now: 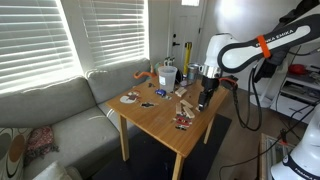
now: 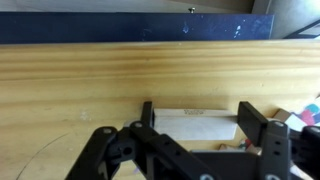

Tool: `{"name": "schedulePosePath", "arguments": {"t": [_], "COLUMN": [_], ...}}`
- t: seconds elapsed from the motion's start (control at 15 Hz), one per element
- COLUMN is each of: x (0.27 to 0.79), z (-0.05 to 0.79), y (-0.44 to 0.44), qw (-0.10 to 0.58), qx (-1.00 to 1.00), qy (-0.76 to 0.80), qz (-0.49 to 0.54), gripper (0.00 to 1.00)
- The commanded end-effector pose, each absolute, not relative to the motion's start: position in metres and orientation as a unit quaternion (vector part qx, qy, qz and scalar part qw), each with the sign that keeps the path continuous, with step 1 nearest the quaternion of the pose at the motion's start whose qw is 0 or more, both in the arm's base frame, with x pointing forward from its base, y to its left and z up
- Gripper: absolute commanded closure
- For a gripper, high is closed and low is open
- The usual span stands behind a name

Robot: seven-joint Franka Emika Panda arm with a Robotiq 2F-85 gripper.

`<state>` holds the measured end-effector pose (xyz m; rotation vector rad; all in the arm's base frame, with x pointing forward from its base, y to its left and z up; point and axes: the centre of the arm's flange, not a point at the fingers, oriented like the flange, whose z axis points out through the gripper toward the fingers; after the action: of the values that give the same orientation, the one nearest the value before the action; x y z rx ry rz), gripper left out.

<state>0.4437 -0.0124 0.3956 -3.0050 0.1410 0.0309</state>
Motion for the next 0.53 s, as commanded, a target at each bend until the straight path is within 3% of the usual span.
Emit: {"name": "schedulePosePath", "arguments": {"t": [0.0, 0.47], "x": [0.4487, 0.4572], "z": [0.3967, 0.3987], "y": [-0.0012, 0.0066], "qw": [0.078, 0.089], "qx": [-0.993, -0.988], "qy": [0.082, 0.127], "qz": [0.019, 0.021], "gripper": [0.40, 0.40]}}
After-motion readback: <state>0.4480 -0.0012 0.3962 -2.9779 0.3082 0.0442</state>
